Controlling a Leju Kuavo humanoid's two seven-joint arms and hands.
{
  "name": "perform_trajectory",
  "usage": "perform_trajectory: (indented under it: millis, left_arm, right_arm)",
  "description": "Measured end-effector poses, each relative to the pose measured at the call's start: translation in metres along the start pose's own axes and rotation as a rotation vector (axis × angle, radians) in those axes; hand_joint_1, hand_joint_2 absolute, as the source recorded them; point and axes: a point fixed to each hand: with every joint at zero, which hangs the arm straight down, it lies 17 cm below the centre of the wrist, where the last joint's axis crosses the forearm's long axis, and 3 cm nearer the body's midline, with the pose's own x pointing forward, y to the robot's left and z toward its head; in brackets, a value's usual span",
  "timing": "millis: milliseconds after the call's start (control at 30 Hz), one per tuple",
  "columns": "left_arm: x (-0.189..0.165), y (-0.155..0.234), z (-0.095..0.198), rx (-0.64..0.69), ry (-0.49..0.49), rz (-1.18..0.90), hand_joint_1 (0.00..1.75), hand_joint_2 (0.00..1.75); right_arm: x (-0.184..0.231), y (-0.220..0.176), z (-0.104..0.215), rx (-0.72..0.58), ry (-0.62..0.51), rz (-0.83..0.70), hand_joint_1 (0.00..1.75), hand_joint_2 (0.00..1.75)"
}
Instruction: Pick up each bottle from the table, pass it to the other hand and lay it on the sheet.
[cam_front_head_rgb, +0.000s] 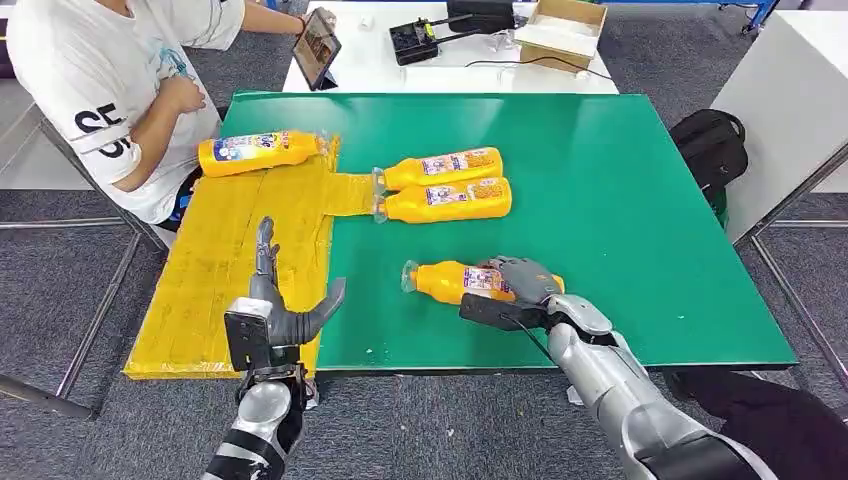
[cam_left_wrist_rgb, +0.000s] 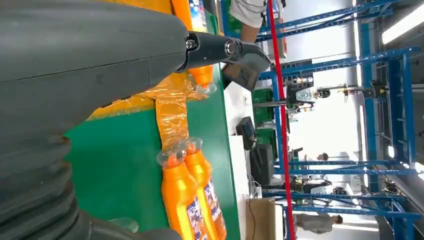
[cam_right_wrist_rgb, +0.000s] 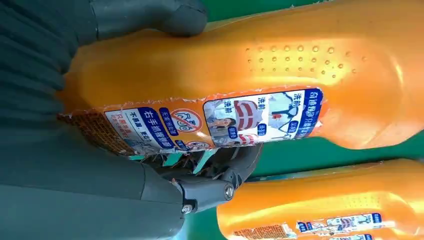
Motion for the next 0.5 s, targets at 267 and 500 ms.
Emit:
perform_trajectory:
  millis: [267, 500]
  left_arm:
    - [-0.002, 0.001, 0.002, 0.007, 0.007, -0.005, 0.0, 1.75]
    - [-0.005, -0.004, 0.011, 0.015, 0.032, -0.002, 0.0, 1.75]
  right_arm:
    - [0.046, -0.025, 0.005, -0.181, -0.188, -0.179, 1.75, 1.75]
    - [0.122, -0.114, 0.075, -0.764, -0.382, -0.388, 1.75, 1.75]
